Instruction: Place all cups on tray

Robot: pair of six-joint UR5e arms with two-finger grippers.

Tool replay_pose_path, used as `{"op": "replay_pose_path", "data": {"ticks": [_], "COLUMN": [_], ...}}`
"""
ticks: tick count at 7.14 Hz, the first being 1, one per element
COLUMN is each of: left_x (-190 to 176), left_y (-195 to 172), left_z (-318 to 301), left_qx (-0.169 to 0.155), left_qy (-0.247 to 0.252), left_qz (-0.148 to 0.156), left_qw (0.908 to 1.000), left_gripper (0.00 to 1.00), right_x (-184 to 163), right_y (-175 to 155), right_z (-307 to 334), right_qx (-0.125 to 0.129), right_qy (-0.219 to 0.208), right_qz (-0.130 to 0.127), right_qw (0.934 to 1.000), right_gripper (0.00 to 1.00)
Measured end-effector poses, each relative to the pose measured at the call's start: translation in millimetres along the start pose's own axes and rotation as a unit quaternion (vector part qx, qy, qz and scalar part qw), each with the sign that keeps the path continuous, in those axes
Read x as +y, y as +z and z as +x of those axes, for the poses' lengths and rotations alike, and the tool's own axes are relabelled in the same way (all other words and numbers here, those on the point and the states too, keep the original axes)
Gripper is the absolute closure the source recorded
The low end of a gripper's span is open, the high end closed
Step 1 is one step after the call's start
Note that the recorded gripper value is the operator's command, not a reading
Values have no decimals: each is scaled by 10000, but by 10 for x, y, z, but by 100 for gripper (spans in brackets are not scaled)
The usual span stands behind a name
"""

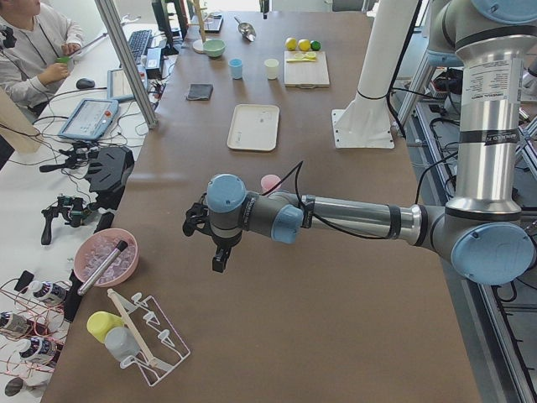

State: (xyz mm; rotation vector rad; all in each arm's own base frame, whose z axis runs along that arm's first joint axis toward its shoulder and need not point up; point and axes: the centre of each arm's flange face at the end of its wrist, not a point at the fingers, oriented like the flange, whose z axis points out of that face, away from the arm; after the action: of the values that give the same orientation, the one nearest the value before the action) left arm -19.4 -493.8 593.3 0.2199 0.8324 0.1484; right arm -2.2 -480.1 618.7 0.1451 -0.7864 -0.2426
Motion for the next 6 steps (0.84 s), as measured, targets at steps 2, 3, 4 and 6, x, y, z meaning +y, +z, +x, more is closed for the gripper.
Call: {"op": "replay_pose_path", "data": {"ticks": [2,3,4,6], "left_x": [18,50,84,97], "left_y": [-10,0,16,28], "left_z": [-77,-104,-128,-144], "left_qx": [-96,-122,-134,-143], "left_qy": [-68,-81,-90,-114], "left_qz": [9,1,-11,-26], "left_qw": [9999,9999,9999,9998], "left_gripper": [2,2,2,2], "right_x": [108,127,134,128], "right_y": [43,52,54,41], "right_z": [55,65,65,50], "right_qx": [17,16,9,-8], "right_qy": [-90,-105,-117,-138], "right_qz": [116,130,136,156], "right_qw": [9999,9999,9998,9998], "right_gripper": [0,0,0,0]}}
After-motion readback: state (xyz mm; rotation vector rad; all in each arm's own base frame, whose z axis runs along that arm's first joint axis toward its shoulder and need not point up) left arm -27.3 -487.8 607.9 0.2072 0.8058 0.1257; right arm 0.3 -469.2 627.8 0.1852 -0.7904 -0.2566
